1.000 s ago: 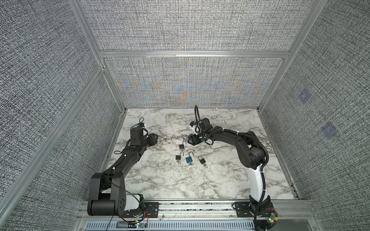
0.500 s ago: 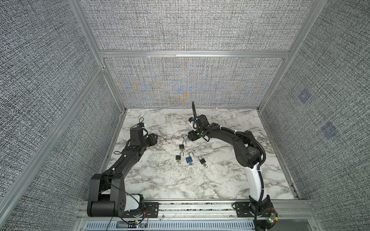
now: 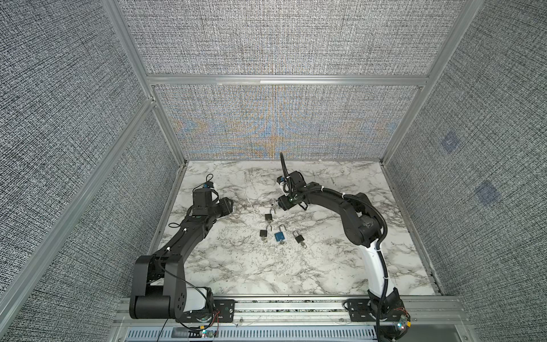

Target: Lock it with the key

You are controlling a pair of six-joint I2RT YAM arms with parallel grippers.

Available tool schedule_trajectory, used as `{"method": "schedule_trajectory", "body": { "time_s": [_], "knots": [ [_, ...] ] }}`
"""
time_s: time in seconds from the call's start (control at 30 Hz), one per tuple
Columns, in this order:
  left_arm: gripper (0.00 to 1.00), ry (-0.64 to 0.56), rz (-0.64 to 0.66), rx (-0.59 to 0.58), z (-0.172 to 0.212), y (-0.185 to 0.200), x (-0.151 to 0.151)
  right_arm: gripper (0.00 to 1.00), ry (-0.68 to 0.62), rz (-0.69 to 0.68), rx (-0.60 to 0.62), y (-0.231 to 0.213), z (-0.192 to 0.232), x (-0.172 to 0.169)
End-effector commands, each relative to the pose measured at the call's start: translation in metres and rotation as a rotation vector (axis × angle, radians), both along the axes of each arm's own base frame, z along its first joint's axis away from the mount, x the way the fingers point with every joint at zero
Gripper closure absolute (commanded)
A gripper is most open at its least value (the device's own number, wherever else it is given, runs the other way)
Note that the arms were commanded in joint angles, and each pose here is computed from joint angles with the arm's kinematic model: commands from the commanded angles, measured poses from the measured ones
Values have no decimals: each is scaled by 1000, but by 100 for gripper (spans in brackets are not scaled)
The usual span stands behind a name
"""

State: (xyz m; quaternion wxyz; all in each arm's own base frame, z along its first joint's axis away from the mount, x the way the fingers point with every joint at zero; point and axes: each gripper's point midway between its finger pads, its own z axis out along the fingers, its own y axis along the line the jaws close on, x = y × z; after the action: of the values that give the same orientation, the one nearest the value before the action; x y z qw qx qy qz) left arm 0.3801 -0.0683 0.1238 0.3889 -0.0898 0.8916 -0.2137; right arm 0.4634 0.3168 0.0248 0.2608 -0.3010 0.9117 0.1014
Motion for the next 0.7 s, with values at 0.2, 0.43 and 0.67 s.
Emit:
{"method": "schedule_trajectory", "body": {
  "time_s": [0.2,0.43,0.67],
  "knots": [
    [49,-16,-9,0,5,-1,1,41,23,17,-66,-7,-11,-8],
    [49,-9,-12,-1,3,-2,0,41,32,32,-83,-6,-14,-11],
    [49,-4,-13,-1,1,-2,-1,46,32,33,-112,-7,-18,-11]
  ]
}}
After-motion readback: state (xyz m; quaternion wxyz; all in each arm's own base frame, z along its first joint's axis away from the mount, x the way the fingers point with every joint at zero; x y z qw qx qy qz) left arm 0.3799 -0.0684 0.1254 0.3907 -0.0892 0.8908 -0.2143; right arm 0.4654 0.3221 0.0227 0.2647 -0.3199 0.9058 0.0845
